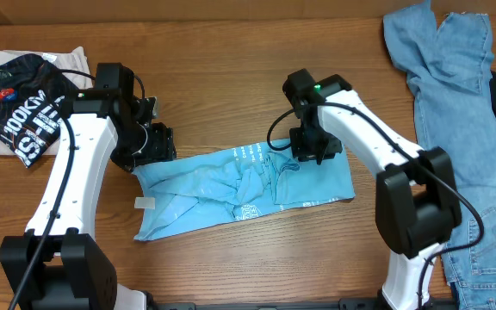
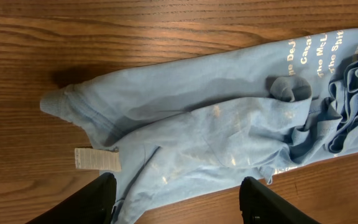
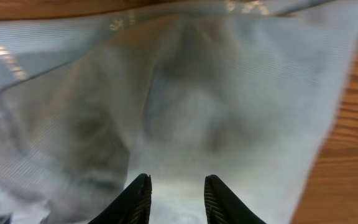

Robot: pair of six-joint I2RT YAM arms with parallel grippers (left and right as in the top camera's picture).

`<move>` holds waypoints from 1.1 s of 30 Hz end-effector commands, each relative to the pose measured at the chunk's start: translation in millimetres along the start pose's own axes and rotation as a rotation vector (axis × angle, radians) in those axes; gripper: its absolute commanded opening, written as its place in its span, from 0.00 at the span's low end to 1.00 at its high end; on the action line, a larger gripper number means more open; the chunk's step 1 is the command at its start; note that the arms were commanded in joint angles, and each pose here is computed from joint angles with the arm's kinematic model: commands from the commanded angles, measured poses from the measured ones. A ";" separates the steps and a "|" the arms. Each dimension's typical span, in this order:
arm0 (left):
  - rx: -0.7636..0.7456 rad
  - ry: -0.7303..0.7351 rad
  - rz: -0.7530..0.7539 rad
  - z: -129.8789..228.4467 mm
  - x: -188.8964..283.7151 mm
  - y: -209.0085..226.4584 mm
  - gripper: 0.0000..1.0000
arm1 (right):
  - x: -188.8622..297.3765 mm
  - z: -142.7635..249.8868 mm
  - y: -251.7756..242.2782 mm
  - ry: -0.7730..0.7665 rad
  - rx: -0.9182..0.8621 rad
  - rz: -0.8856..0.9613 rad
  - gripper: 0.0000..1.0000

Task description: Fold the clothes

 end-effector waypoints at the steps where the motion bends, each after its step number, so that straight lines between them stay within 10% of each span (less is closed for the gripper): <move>1: -0.011 -0.036 0.002 -4.7 10.7 -0.9 0.67 | -14.4 2.4 3.3 0.037 -0.007 0.006 0.32; 13: -0.011 -0.035 0.002 -4.6 10.7 -0.9 0.67 | -8.1 -16.4 68.0 -0.025 0.184 -0.361 0.32; 33: 0.085 0.005 -0.082 5.9 10.6 16.9 0.77 | 135.5 -37.9 13.1 -0.341 0.122 -0.194 0.35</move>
Point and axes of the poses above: each gripper's point midway between its finger pads, its own x axis back along the fingers, its own y axis along the line the jaws close on, z = x × y, the point moved 1 cm from there along x, back along the fingers, and after that the axes turned 3 degrees about -x, right-handed, at the moved point
